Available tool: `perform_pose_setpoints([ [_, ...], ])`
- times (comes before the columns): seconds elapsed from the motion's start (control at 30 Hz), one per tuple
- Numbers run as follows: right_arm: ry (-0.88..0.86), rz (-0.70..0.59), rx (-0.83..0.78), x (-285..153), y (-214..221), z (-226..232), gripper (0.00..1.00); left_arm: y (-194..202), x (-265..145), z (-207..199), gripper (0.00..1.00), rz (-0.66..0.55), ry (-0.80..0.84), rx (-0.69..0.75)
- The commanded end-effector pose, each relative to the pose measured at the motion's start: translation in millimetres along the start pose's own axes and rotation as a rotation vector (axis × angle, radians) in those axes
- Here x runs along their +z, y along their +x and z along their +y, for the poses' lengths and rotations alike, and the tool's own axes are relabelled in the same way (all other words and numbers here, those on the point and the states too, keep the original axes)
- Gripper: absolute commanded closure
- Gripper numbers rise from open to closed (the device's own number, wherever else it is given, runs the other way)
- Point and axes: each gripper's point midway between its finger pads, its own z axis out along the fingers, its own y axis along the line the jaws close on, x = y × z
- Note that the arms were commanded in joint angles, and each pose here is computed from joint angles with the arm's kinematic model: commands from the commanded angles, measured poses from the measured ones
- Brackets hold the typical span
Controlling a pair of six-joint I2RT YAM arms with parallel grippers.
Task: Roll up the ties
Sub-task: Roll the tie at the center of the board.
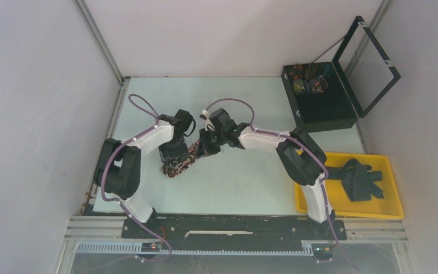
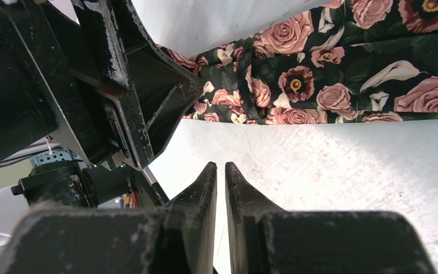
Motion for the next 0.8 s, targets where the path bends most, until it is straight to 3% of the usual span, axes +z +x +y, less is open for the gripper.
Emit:
perform_pose_setpoints([
  [0.0,-0.051,-0.064,-0.072,-20,-17,31,0.87,-22,-24,-4,0.35,-0.096,0.052,-0.073],
  [0.17,-0.065,-0.071,-0.085,-23,-19,39,0.87,-31,-37,1,0.29,-0.155,0.063,-0.095],
  [0.47,-0.087,-0.072,-0.121,-25,-20,57,0.86,-39,-52,13,0.29,-0.223,0.064,-0.131],
  [0.77,-0.182,-0.026,-0.183,-11,-13,102,0.85,-38,-90,81,0.30,-0.370,0.072,-0.301],
])
